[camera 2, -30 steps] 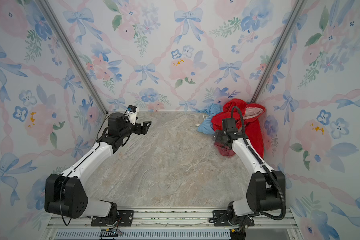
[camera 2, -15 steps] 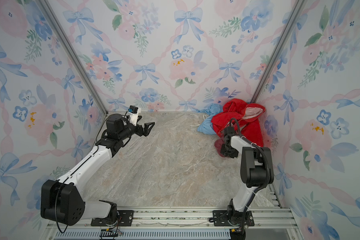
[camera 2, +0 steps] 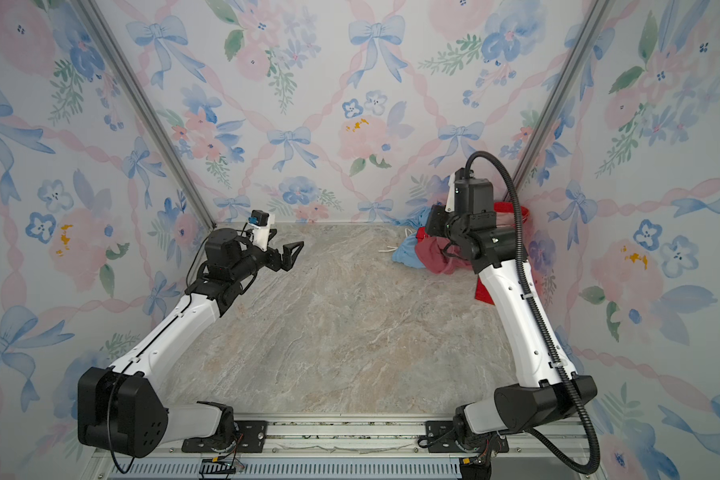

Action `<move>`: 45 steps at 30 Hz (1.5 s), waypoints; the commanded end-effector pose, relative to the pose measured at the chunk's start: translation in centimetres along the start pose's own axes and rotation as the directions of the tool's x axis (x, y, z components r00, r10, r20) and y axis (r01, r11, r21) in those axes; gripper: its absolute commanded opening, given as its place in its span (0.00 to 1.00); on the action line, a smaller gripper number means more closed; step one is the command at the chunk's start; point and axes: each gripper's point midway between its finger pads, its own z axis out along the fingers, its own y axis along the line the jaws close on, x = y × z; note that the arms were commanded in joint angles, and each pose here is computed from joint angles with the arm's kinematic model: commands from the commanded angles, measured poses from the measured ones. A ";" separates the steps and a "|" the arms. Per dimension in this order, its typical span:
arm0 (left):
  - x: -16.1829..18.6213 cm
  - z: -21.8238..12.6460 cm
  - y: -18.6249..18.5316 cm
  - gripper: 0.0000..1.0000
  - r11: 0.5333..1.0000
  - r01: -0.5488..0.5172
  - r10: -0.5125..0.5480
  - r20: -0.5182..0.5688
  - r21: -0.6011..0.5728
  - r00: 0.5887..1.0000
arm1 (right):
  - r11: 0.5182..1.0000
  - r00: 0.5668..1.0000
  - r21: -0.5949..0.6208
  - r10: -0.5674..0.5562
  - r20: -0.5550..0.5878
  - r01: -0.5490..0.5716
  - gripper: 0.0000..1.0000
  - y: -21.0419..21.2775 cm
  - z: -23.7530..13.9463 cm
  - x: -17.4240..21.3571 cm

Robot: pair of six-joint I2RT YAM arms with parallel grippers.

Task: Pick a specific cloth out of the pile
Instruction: 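Lift the pink shirt out of the pile and carry it toward the left gripper, then lay the pink shirt on the table and open the right gripper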

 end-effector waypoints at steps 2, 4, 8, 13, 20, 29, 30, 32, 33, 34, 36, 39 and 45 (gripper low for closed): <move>-1.2 -1.1 1.0 0.98 1.000 -0.003 0.005 0.056 -0.027 0.998 | 0.948 0.998 -0.316 -0.026 0.053 0.042 0.00 10.8 -0.3 -2.8; -1.0 -1.3 1.9 0.98 0.999 -0.005 0.008 0.055 -0.052 0.998 | 0.898 0.992 -0.438 0.011 0.129 0.047 0.00 15.5 0.4 -5.0; -1.3 -2.2 3.6 0.98 0.992 -0.019 0.027 0.069 -0.121 0.997 | 0.782 0.965 -0.622 0.139 0.224 0.032 0.00 23.0 1.7 -9.2; -2.2 -3.9 5.7 0.98 0.977 -0.017 0.041 0.108 -0.214 0.993 | 0.718 0.898 -0.695 0.318 0.303 -0.020 0.00 26.0 4.4 -11.3; -2.7 -5.4 7.6 0.98 0.964 0.012 0.031 0.157 -0.267 0.987 | 0.855 0.956 -0.519 0.163 0.242 -0.015 0.00 21.9 11.6 -5.7; -1.9 -5.6 9.1 0.98 0.951 0.032 0.014 0.147 -0.308 0.989 | 0.845 0.974 -0.506 0.074 -0.214 -0.175 0.53 17.1 23.2 10.9; -1.5 -5.6 9.6 0.98 0.942 0.037 0.010 0.139 -0.333 0.990 | 0.840 0.955 -0.492 0.097 -0.282 -0.231 0.63 16.2 24.2 12.8; -0.9 -5.6 10.7 0.98 0.922 0.051 -0.003 0.125 -0.384 0.992 | 0.834 0.930 -0.466 0.139 -0.341 -0.296 0.89 14.4 25.0 15.1; -0.4 -5.6 11.2 0.98 0.911 0.059 -0.013 0.114 -0.409 0.993 | 0.839 0.929 -0.455 0.147 -0.339 -0.299 0.93 13.4 24.9 15.8; 0.0 -5.5 11.5 0.98 0.906 0.064 -0.023 0.100 -0.418 0.995 | 0.844 0.932 -0.445 0.156 -0.327 -0.298 0.96 12.4 24.4 16.0; 0.8 -4.8 11.8 0.98 0.907 0.069 -0.047 0.064 -0.415 0.997 | 0.857 0.935 -0.428 0.156 -0.318 -0.288 0.98 10.9 23.0 16.8; 2.2 -3.0 11.3 0.98 0.931 0.095 -0.097 0.013 -0.352 0.995 | 0.889 0.940 -0.392 0.106 -0.325 -0.236 1.00 9.1 19.6 18.0; 5.7 2.2 6.0 0.98 0.985 0.108 -0.125 -0.130 -0.132 0.984 | 0.934 0.925 -0.345 -0.045 -0.377 -0.096 0.99 8.2 12.3 21.9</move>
